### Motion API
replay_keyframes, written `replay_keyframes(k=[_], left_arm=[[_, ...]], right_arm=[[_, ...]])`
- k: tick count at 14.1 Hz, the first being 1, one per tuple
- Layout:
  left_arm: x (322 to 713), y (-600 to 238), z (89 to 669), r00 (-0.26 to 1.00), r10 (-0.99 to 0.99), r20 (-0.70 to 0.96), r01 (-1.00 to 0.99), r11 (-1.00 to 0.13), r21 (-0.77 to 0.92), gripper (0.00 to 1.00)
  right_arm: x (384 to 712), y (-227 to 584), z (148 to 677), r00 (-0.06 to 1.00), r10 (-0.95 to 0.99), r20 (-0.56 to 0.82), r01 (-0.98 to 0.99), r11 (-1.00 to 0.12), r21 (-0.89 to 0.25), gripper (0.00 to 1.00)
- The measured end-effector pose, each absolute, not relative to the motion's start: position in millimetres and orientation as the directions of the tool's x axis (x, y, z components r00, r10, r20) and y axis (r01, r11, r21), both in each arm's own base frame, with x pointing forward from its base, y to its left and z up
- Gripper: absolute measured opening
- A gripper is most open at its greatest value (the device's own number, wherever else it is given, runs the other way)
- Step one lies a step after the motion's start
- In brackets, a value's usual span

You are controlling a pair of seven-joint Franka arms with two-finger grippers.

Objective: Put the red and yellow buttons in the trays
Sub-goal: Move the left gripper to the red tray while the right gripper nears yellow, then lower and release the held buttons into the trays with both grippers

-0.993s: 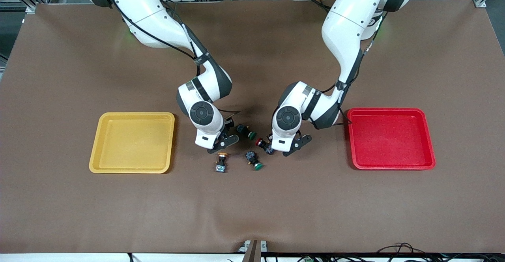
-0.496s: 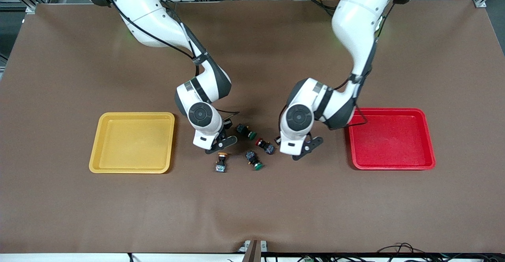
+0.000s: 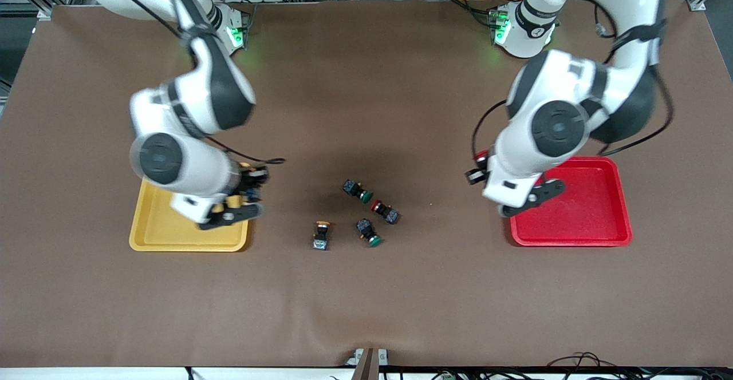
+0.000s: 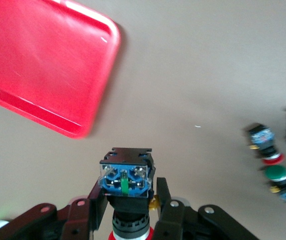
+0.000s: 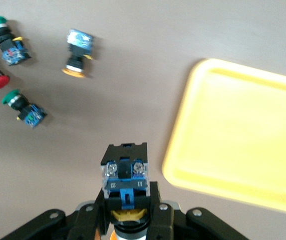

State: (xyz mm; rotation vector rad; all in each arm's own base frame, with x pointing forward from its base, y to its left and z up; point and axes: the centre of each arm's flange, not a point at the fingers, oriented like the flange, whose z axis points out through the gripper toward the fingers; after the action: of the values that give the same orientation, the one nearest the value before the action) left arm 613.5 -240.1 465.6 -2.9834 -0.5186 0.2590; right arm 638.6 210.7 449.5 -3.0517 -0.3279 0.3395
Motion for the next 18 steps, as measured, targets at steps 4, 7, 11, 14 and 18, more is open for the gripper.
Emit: replay_keyframes(k=[4,7,11,14,18], left_arm=[[629,-154,475,0.96,0.214,-0.18,0.195,-0.974,-0.117,0.44],[641,-92,461,0.973,0.126,-0.194,0.11,-0.99,-0.094,0.44],[639,-55,403,0.988,0.063,-0.139,0.055,-0.997,-0.06,0.44],[616,-48,345,0.997,0.047,-0.068,0.044,-0.998,-0.044,0.44],[587,-16,282,0.999,-0.034,0.005,-0.034,-0.999,-0.032,0.44]], right_arm=[[661,92,474,0.963,0.198,-0.181,0.186,-0.979,-0.08,0.33],[680,-9,436,0.971,0.193,-0.137,0.184,-0.98,-0.075,0.33],[684,-65,318,0.979,0.173,-0.106,0.169,-0.985,-0.044,0.33],[667,-63,247,0.98,0.176,-0.097,0.174,-0.984,-0.031,0.33],[632,-67,191,0.984,0.164,-0.064,0.163,-0.987,-0.015,0.33]])
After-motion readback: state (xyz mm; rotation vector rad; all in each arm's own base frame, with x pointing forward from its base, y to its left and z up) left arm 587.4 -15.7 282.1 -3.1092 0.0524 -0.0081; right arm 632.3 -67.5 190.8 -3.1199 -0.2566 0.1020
